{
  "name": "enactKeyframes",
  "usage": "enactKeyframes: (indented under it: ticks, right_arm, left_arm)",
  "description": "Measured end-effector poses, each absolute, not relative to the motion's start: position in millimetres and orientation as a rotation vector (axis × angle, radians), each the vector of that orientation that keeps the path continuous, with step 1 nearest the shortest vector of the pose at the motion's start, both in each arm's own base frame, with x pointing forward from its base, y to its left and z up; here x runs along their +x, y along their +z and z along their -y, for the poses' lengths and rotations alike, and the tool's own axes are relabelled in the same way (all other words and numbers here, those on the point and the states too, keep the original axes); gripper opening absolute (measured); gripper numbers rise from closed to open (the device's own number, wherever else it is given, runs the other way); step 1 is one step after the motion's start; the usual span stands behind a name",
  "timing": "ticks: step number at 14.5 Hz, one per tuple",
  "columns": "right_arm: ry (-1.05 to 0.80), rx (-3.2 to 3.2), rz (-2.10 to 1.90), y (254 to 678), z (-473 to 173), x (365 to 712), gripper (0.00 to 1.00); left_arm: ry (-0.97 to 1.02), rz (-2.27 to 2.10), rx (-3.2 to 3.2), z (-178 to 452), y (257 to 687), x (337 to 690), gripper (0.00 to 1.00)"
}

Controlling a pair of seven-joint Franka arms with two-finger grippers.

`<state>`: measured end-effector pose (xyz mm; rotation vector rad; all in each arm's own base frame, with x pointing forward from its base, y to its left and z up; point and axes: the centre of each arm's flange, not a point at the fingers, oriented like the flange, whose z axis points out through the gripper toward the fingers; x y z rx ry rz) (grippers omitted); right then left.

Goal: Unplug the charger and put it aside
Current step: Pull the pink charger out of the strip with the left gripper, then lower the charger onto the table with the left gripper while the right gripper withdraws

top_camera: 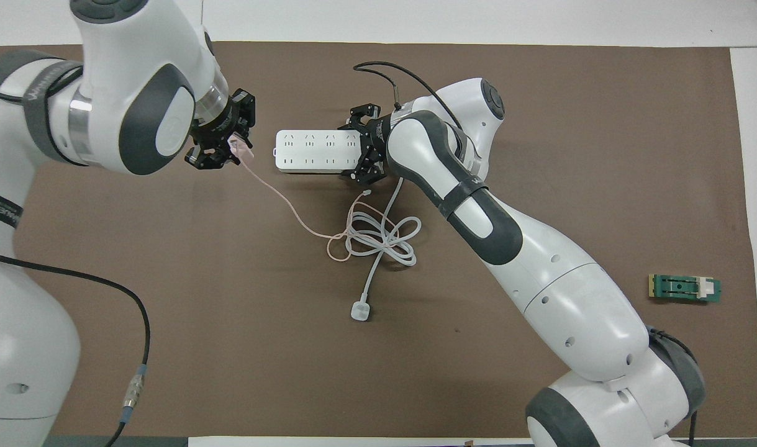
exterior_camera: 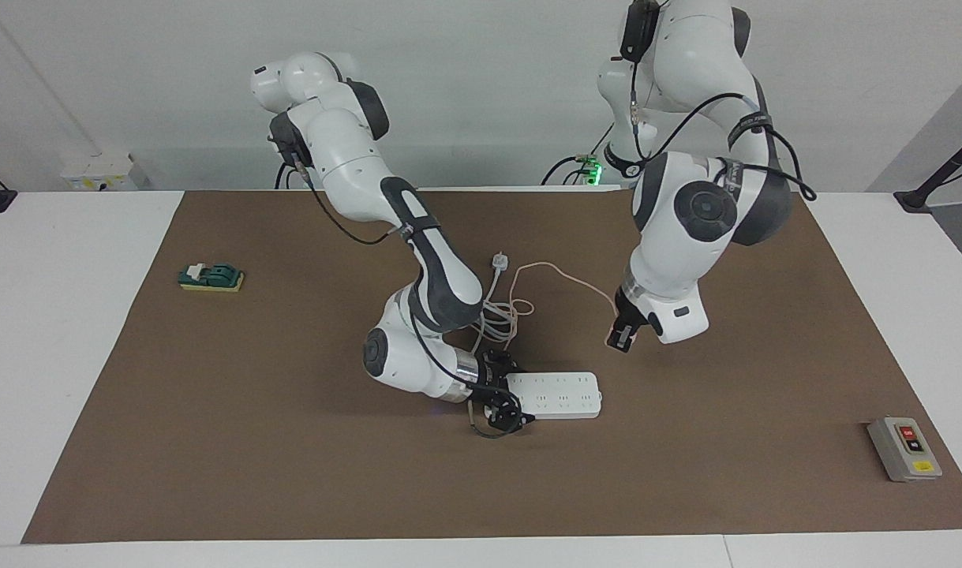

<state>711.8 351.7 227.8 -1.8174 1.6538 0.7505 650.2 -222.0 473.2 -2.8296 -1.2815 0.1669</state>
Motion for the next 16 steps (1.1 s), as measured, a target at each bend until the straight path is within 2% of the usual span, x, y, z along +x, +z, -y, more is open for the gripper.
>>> enactKeyframes:
  ticks: [6,10,13,16]
  right_arm:
    - [0.746,-1.817,-1.649,231,-350,713,1.00]
    - [0.743,-1.830,-1.648,244,-342,714,1.00]
    - [0.722,-1.837,-1.668,275,-311,718,1.00]
    - [0.717,-1.844,-1.680,329,-257,725,1.00]
  left_arm:
    - [0.248,0.711,-3.038,131,492,645,0.29]
    - [0.302,0.339,-3.130,68,496,606,0.29]
    - [0.159,0.118,-3.191,29,459,573,0.29]
    - [0.096,-0.033,-3.203,-1,408,545,0.29]
